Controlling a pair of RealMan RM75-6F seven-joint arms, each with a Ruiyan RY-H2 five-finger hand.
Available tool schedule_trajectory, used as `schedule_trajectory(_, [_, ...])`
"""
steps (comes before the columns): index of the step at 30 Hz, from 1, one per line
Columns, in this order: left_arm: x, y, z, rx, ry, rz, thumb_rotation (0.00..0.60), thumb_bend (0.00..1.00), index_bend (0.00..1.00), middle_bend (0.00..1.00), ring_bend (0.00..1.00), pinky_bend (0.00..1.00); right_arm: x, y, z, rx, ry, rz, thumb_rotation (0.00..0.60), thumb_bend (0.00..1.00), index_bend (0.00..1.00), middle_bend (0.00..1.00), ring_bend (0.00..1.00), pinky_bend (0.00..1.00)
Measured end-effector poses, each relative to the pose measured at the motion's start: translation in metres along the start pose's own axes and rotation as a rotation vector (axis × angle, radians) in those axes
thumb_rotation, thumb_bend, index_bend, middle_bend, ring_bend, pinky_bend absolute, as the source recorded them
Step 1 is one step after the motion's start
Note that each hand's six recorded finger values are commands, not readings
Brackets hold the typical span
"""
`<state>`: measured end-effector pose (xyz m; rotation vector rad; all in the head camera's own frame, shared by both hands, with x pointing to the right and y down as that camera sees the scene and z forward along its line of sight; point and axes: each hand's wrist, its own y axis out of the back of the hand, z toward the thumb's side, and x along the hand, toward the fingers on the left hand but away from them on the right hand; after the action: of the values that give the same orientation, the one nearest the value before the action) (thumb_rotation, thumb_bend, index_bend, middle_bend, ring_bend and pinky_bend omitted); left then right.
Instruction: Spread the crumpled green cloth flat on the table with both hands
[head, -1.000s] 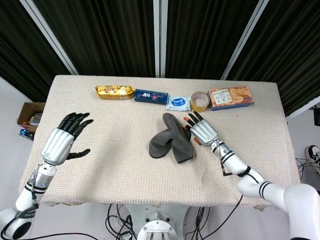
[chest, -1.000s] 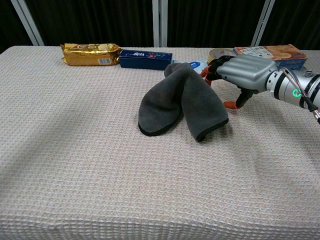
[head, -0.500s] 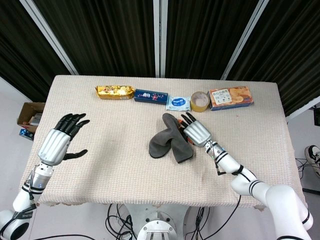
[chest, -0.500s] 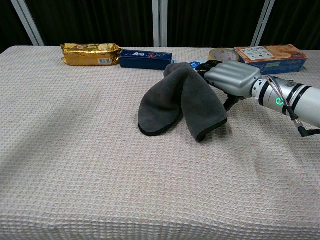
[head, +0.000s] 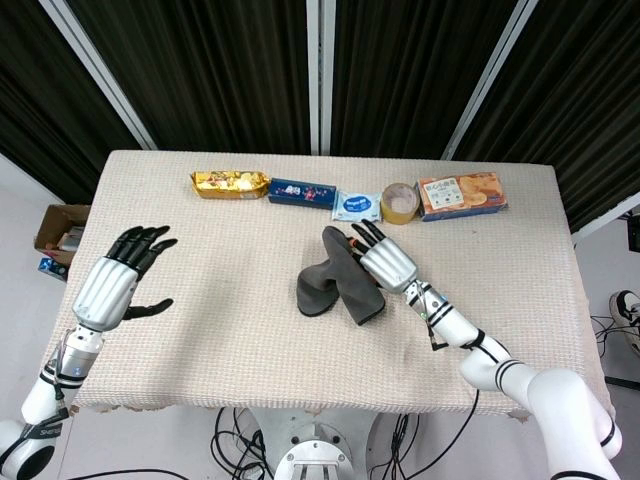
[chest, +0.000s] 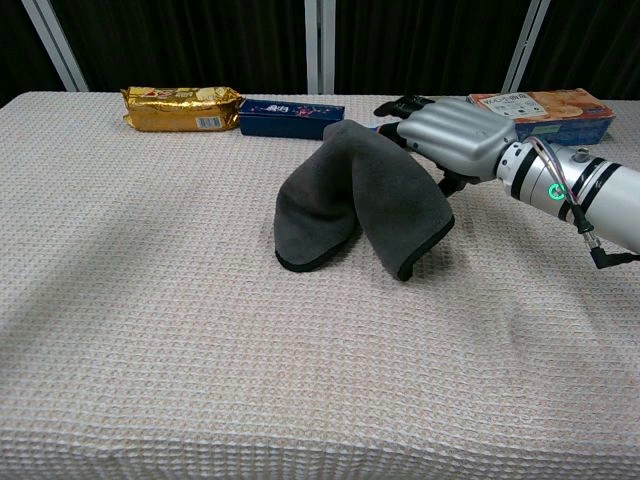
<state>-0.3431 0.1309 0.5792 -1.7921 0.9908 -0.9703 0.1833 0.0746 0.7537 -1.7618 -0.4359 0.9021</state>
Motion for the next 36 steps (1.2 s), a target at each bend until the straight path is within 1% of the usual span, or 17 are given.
schedule_trajectory(2, [0.001,-0.001,0.001,-0.014,-0.004,-0.007,0.6,0.0,0.2,0.09,0.12,0.14,0.001,0.014,0.004,-0.011,0.017,-0.036,0.6,0.43,0.71,0.27,0.0,0.0])
schedule_trajectory(3, [0.002,-0.002,0.002,-0.024,-0.006,-0.016,0.6,0.0,0.22,0.1,0.14,0.17,0.001,0.021,0.006,-0.016,0.023,-0.052,0.6,0.43,0.71,0.27,0.0,0.0])
schedule_trajectory(6, [0.006,-0.005,0.004,-0.05,0.005,-0.045,0.6,0.0,0.29,0.2,0.24,0.29,-0.001,0.049,0.013,-0.042,0.04,-0.103,0.6,0.44,0.71,0.27,0.0,0.0])
schedule_trajectory(8, [0.009,-0.008,0.005,-0.072,0.02,-0.062,0.6,0.0,0.34,0.26,0.28,0.35,-0.005,0.073,0.018,-0.056,0.046,-0.144,0.6,0.44,0.72,0.28,0.0,0.0])
schedule_trajectory(9, [0.011,-0.01,0.006,-0.092,0.032,-0.072,0.6,0.0,0.36,0.3,0.32,0.38,-0.007,0.085,0.019,-0.057,0.047,-0.163,0.6,0.44,0.72,0.28,0.0,0.0])
schedule_trajectory(11, [0.015,-0.014,0.007,-0.13,0.048,-0.089,0.6,0.0,0.37,0.33,0.36,0.41,-0.014,0.115,0.022,-0.045,0.04,-0.211,0.6,0.44,0.72,0.28,0.0,0.0])
schedule_trajectory(13, [0.021,-0.019,0.01,-0.185,0.063,-0.111,0.6,0.0,0.37,0.34,0.38,0.43,-0.022,0.141,0.022,-0.016,0.017,-0.249,0.6,0.44,0.72,0.28,0.0,0.0])
schedule_trajectory(16, [0.032,-0.024,0.015,-0.272,0.082,-0.138,0.6,0.0,0.37,0.34,0.38,0.44,-0.035,0.171,0.019,0.033,-0.029,-0.282,0.6,0.46,0.73,0.29,0.0,0.0])
schedule_trajectory(19, [0.043,-0.027,0.02,-0.337,0.09,-0.147,0.6,0.0,0.37,0.34,0.38,0.44,-0.044,0.192,0.019,0.089,-0.064,-0.305,0.6,0.47,0.74,0.3,0.0,0.0])
schedule_trajectory(23, [0.054,-0.028,0.024,-0.383,0.085,-0.154,0.6,0.0,0.36,0.33,0.38,0.43,-0.057,0.223,0.027,0.154,-0.096,-0.34,0.6,0.47,0.74,0.3,0.0,0.0])
schedule_trajectory(26, [0.063,-0.028,0.022,-0.416,0.086,-0.156,0.6,0.0,0.36,0.31,0.37,0.4,-0.06,0.237,0.038,0.146,-0.073,-0.347,0.6,0.47,0.74,0.29,0.0,0.0])
schedule_trajectory(28, [0.071,-0.029,0.017,-0.439,0.088,-0.158,0.6,0.04,0.34,0.29,0.34,0.37,-0.06,0.244,0.044,0.136,-0.039,-0.347,0.6,0.47,0.74,0.29,0.0,0.0])
schedule_trajectory(29, [0.075,-0.029,0.014,-0.448,0.089,-0.16,0.6,0.07,0.34,0.28,0.32,0.35,-0.06,0.246,0.047,0.133,-0.022,-0.347,0.6,0.47,0.74,0.29,0.0,0.0])
schedule_trajectory(31, [0.084,-0.03,0.007,-0.476,0.093,-0.165,0.6,0.15,0.33,0.27,0.3,0.32,-0.058,0.249,0.052,0.125,0.014,-0.345,0.6,0.47,0.74,0.29,0.0,0.0])
schedule_trajectory(33, [0.095,-0.031,0.001,-0.508,0.094,-0.172,0.6,0.2,0.33,0.26,0.28,0.31,-0.055,0.249,0.057,0.117,0.057,-0.34,0.6,0.47,0.74,0.29,0.0,0.0])
schedule_trajectory(36, [0.112,-0.032,-0.009,-0.518,0.088,-0.184,0.6,0.23,0.33,0.25,0.27,0.31,-0.051,0.246,0.064,0.115,0.116,-0.331,0.6,0.48,0.75,0.29,0.0,0.0])
